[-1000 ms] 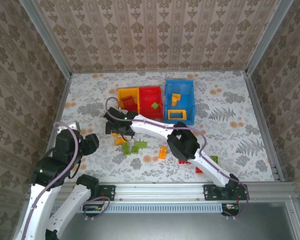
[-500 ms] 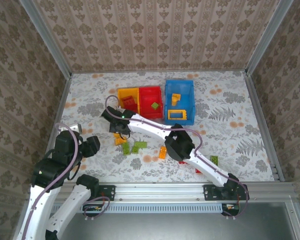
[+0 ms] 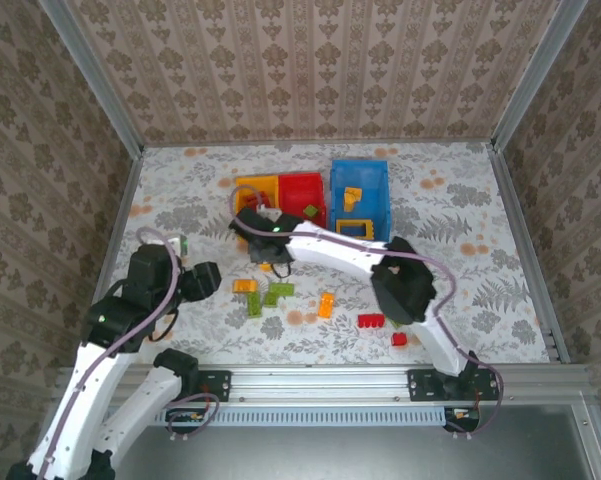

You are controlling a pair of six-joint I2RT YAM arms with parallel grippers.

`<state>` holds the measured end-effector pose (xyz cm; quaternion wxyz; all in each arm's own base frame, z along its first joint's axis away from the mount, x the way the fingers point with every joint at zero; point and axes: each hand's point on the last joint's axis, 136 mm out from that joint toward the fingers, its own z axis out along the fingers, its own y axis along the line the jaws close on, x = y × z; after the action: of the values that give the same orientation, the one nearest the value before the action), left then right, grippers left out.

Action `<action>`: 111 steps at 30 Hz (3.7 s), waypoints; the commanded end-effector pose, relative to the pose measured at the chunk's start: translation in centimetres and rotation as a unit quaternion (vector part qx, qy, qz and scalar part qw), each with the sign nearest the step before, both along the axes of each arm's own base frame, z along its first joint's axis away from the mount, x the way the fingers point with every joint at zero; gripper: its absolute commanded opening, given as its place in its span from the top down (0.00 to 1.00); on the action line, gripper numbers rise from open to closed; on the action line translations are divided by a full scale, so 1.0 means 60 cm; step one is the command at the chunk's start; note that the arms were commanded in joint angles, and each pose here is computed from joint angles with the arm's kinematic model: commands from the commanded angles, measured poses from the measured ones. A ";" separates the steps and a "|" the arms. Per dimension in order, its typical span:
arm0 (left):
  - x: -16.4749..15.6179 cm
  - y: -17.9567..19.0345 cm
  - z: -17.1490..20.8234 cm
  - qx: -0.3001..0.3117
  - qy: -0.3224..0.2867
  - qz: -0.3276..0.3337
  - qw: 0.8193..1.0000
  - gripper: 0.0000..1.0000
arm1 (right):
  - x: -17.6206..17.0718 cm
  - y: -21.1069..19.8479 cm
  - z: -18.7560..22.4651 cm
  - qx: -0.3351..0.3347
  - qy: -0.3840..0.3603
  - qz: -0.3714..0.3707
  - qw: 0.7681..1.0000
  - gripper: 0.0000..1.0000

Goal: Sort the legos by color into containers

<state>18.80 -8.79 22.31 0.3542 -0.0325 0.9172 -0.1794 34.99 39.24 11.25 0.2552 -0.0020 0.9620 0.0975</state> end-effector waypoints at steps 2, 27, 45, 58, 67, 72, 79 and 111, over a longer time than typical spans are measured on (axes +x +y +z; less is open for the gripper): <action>0.046 -0.090 0.038 -0.036 -0.057 -0.083 0.994 0.33 | 0.039 -0.124 0.097 -0.003 -0.067 -0.042 0.997 0.75; 0.147 -0.495 0.052 0.066 -0.118 -0.333 0.933 0.31 | 0.245 -0.426 -0.008 -0.116 0.012 -0.104 0.988 0.45; 0.072 -0.418 -0.070 0.107 -0.022 -0.367 0.924 0.28 | 0.110 -0.435 0.202 -0.016 -0.099 -0.084 0.991 0.28; -0.059 -0.559 -0.200 0.187 -0.101 -0.640 0.738 0.23 | -0.208 -0.481 0.116 0.090 0.060 -0.071 0.992 0.19; -0.084 -0.616 -0.270 0.203 -0.097 -0.685 0.693 0.21 | -0.279 -0.523 0.118 0.101 0.072 -0.111 0.986 0.18; -0.097 -0.626 -0.283 0.194 -0.082 -0.702 0.680 0.23 | -0.283 -0.531 0.121 0.098 0.070 -0.113 0.986 0.18; -0.123 -0.631 -0.307 0.188 -0.046 -0.721 0.666 0.35 | -0.277 -0.528 0.117 0.107 0.073 -0.111 0.985 0.19; -0.035 -0.607 -0.234 0.188 -0.074 -0.633 0.747 0.82 | -0.233 -0.509 0.115 0.132 0.072 -0.103 0.983 0.23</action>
<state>14.82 -45.34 4.81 0.1853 0.6643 0.7016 -0.1794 20.36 7.37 17.47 0.1879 0.1518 0.9568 0.1619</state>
